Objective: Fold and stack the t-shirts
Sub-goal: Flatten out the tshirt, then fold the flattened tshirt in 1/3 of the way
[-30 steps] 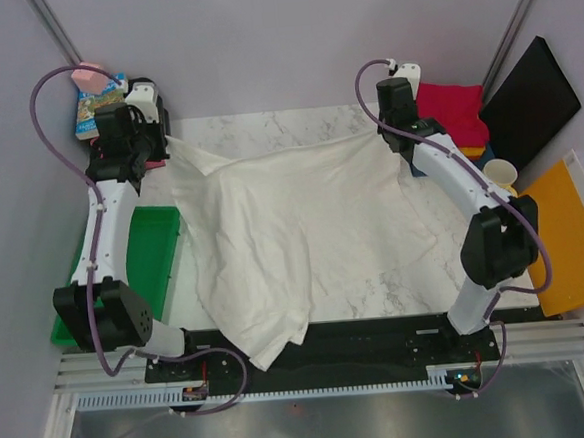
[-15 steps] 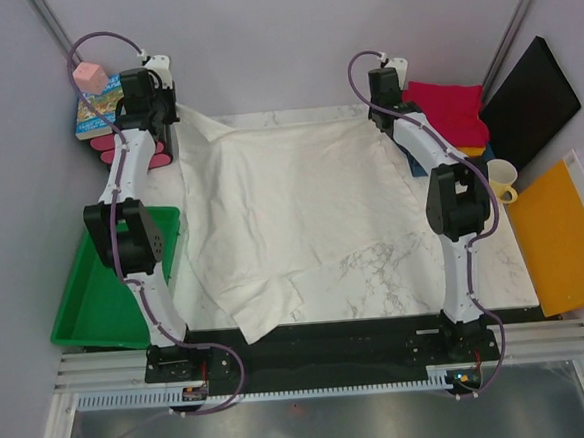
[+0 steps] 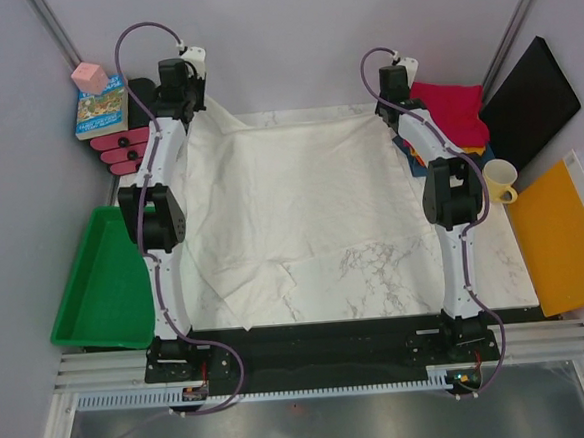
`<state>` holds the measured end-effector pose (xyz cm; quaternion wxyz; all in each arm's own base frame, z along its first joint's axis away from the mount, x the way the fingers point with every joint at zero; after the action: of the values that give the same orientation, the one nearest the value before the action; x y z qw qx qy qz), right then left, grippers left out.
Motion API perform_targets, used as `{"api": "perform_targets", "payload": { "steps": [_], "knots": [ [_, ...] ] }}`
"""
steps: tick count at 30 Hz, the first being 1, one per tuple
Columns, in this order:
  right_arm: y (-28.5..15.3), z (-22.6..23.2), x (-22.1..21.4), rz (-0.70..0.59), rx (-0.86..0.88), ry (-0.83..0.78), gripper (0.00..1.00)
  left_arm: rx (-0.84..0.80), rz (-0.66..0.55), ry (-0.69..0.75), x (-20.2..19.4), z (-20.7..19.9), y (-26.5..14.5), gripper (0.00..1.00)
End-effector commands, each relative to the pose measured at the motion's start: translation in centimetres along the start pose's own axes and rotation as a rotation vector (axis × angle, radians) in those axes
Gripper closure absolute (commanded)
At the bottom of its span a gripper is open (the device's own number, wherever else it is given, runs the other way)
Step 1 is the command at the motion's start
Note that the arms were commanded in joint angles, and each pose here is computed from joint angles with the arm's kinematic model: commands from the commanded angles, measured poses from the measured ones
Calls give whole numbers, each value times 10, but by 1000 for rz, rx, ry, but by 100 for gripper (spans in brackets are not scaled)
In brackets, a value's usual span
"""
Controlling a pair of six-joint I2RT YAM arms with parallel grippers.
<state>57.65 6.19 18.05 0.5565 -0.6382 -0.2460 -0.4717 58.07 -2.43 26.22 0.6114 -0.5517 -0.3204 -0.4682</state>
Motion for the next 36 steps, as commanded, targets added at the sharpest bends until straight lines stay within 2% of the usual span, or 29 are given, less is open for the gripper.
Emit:
{"api": "perform_targets", "payload": {
  "steps": [1,11,14,21,24,32,36],
  "knots": [
    [8,0,18,-56,25,69,100,62,-63,63,15,1,5,98],
    [18,-2,15,-45,41,89,100,109,-85,71,19,1,11,98],
    [5,1,21,-66,55,92,100,109,-118,25,39,3,-16,98],
    [-39,-3,39,-95,73,103,100,1,-43,-20,27,-7,-58,98],
    [-53,-6,31,-84,64,95,100,-20,16,-19,8,-11,-66,98],
    [-85,-19,12,-48,50,85,100,-77,34,-75,6,-12,-113,98],
    [-93,-27,-5,-12,37,82,100,-97,78,-92,-12,-17,-129,98]
  ]
}}
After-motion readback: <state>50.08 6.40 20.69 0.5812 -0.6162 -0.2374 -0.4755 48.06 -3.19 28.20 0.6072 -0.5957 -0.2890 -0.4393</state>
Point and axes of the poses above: each gripper's point midway between its finger pads, its own y axis out along the fingers, its own z axis along the line the jaws close on, x = y × z, the point moved 9 cm from there along -y, back along the fingers, and after that the axes turned 2 degrees about -y, right-handed, at the moved point
